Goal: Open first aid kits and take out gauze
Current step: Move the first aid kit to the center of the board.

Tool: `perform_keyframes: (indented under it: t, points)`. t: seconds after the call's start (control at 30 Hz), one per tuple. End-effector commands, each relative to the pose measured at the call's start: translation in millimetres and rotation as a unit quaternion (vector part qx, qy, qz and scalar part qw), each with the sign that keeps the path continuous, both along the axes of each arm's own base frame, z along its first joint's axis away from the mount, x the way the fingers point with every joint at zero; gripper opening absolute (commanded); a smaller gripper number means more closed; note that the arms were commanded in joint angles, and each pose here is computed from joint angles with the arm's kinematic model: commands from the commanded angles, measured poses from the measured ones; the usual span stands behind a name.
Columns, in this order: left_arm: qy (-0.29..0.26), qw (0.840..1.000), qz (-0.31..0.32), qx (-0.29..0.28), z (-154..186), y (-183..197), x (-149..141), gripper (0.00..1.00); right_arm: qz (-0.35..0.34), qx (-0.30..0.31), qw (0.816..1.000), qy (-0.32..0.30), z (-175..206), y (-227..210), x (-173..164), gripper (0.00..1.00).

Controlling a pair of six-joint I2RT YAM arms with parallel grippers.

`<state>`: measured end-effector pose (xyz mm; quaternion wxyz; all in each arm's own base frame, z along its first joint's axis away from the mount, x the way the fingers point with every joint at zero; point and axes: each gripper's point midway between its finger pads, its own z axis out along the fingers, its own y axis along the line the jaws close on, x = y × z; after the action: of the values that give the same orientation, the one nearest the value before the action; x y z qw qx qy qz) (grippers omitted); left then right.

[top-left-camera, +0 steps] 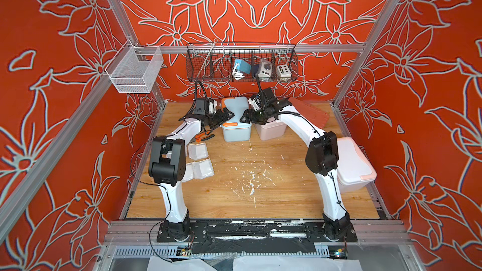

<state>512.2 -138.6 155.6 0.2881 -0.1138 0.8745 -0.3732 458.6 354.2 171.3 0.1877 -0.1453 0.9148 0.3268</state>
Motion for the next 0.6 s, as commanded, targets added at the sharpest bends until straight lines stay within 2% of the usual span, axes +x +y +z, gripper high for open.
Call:
perform_keyframes:
  t: [0.0, 0.27, 0.57]
  points:
    - [-0.006, 0.999, -0.035, -0.020, 6, -24, -12, 0.96, 0.011, -0.011, 1.000, -0.002, -1, 3, -9, 0.79]
    - [-0.004, 0.998, -0.059, -0.030, 9, -46, -54, 0.95, 0.021, -0.023, 1.000, -0.003, 3, -4, -42, 0.78]
    - [0.011, 0.995, -0.100, -0.020, 0, -76, -133, 0.95, 0.025, -0.034, 0.999, 0.010, -10, -38, -107, 0.78]
